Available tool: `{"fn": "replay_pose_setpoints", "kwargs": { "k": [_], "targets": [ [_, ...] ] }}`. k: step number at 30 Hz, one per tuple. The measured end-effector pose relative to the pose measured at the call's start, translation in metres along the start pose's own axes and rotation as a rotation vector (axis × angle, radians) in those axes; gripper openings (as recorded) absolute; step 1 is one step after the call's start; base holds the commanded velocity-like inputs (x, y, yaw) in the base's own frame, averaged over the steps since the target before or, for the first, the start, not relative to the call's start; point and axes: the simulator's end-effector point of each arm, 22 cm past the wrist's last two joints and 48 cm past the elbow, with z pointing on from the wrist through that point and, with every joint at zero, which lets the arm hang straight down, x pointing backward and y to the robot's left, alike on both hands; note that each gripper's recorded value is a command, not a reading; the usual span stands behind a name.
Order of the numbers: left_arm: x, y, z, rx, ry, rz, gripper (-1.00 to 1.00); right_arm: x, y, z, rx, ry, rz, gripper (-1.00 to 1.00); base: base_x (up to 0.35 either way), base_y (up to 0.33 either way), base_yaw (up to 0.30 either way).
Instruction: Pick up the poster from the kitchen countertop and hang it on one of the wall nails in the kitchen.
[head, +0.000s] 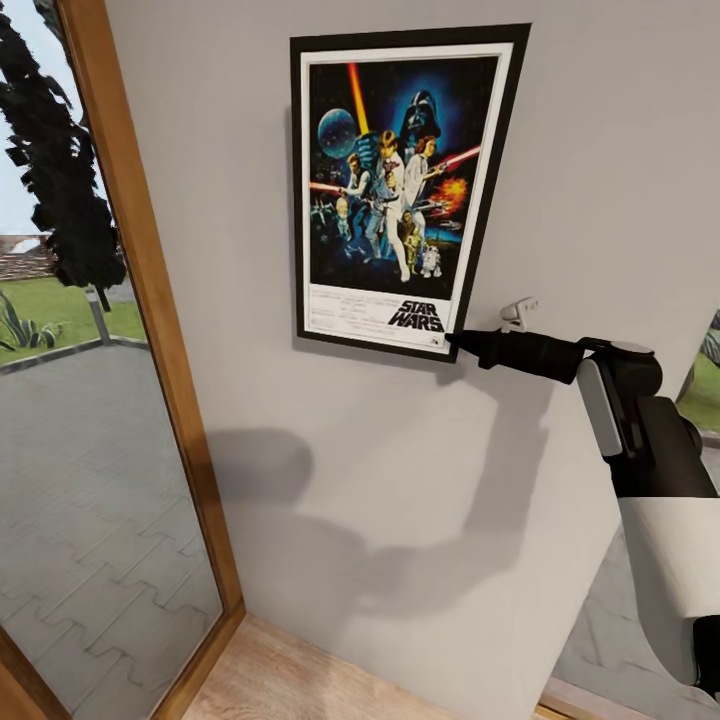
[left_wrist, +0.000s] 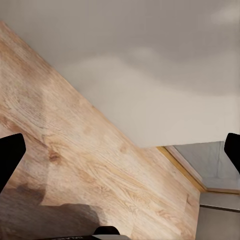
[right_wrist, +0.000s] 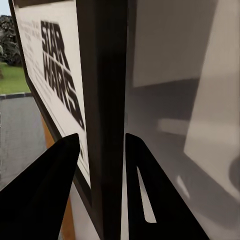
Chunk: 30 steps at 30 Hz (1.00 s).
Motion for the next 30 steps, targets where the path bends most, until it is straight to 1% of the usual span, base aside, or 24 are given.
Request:
{"fn": "replay_pose_setpoints", "kwargs": {
  "k": [21, 30],
  "targets": [
    [-0.002, 0.002, -0.002, -0.005, -0.002, 0.002, 1.00, 0.008, 0.006, 0.005, -0.010, 0.001, 0.004, -1.00, 0.000, 0.000, 0.000],
    [-0.002, 0.002, -0.002, -0.005, -0.003, 0.002, 1.00, 0.020, 0.019, 0.015, -0.036, 0.029, -0.002, -1.00, 0.000, 0.000, 0.000]
  ]
}}
